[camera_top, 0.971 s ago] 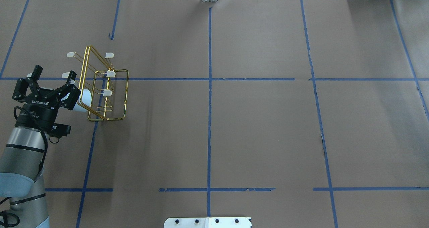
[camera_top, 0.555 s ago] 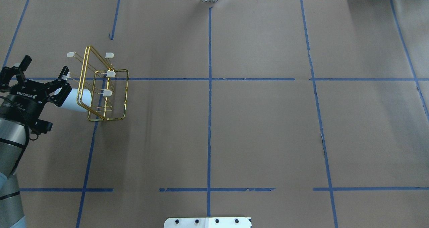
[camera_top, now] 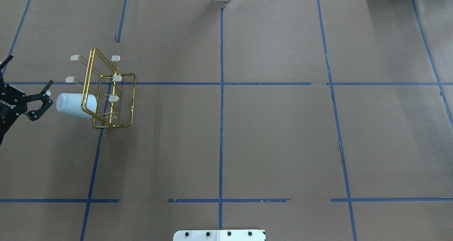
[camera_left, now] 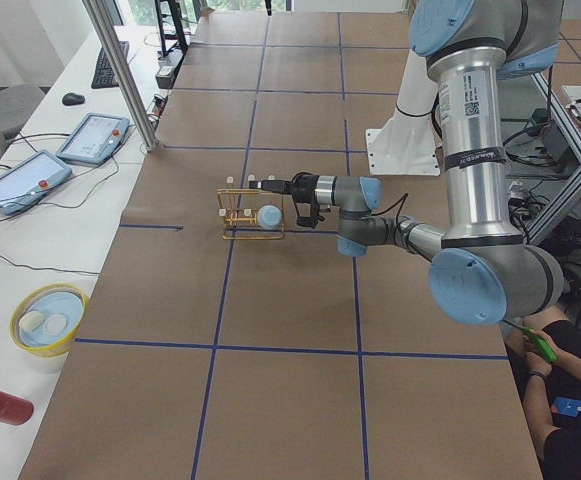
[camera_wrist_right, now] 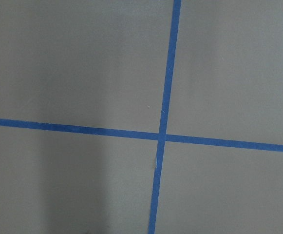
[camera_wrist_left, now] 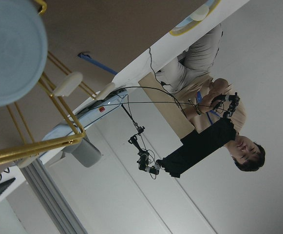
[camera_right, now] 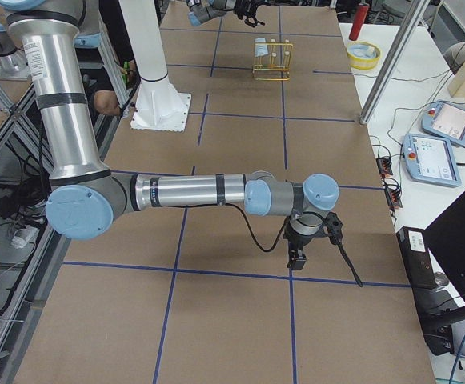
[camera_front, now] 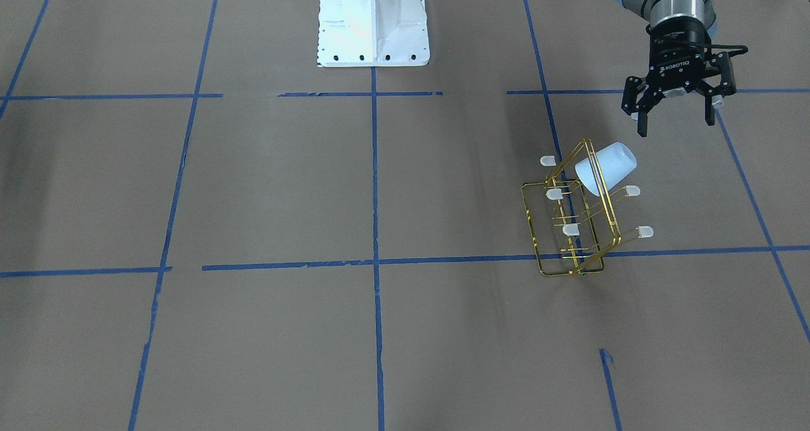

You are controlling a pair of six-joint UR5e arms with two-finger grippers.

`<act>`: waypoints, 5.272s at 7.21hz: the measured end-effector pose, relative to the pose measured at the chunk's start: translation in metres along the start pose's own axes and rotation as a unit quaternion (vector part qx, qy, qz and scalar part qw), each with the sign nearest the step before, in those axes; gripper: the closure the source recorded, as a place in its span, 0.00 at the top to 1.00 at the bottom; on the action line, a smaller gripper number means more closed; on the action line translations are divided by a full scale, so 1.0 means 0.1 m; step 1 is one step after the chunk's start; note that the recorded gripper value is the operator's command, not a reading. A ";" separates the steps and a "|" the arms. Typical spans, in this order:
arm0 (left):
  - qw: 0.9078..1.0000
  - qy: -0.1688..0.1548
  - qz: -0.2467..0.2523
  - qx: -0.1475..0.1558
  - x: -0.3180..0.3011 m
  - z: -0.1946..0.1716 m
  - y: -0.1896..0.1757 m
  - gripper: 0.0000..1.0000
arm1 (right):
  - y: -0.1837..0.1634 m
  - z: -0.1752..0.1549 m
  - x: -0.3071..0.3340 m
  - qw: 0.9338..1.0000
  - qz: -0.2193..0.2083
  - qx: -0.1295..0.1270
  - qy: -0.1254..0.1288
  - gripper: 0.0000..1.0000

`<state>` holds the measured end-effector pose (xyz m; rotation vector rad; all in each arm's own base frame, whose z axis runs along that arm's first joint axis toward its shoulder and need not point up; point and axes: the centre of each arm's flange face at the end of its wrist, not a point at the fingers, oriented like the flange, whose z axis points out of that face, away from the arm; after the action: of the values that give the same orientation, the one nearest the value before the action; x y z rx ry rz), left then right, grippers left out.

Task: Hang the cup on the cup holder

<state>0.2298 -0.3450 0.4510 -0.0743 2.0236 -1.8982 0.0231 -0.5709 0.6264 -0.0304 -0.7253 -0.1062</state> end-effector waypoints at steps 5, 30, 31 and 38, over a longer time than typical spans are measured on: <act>0.912 -0.101 0.398 -0.016 0.83 0.15 -0.47 1.00 | 0.00 0.00 0.00 1.000 0.001 0.000 0.000 1.00; 0.420 -0.611 0.637 -0.210 2.53 -0.18 -2.46 1.00 | 0.00 0.00 0.00 1.000 0.000 0.000 0.000 1.00; 0.424 -0.598 0.640 -0.231 2.51 -0.17 -2.41 1.00 | 0.00 0.00 0.00 1.000 0.001 0.000 0.000 1.00; 0.426 -0.581 0.644 -0.258 2.48 -0.14 -2.37 1.00 | 0.00 0.00 0.00 1.000 0.000 0.000 0.000 1.00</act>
<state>-0.0543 -0.4240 0.6259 0.0263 0.8016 0.0651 0.0232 -0.5709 0.6264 -0.0305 -0.7253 -0.1058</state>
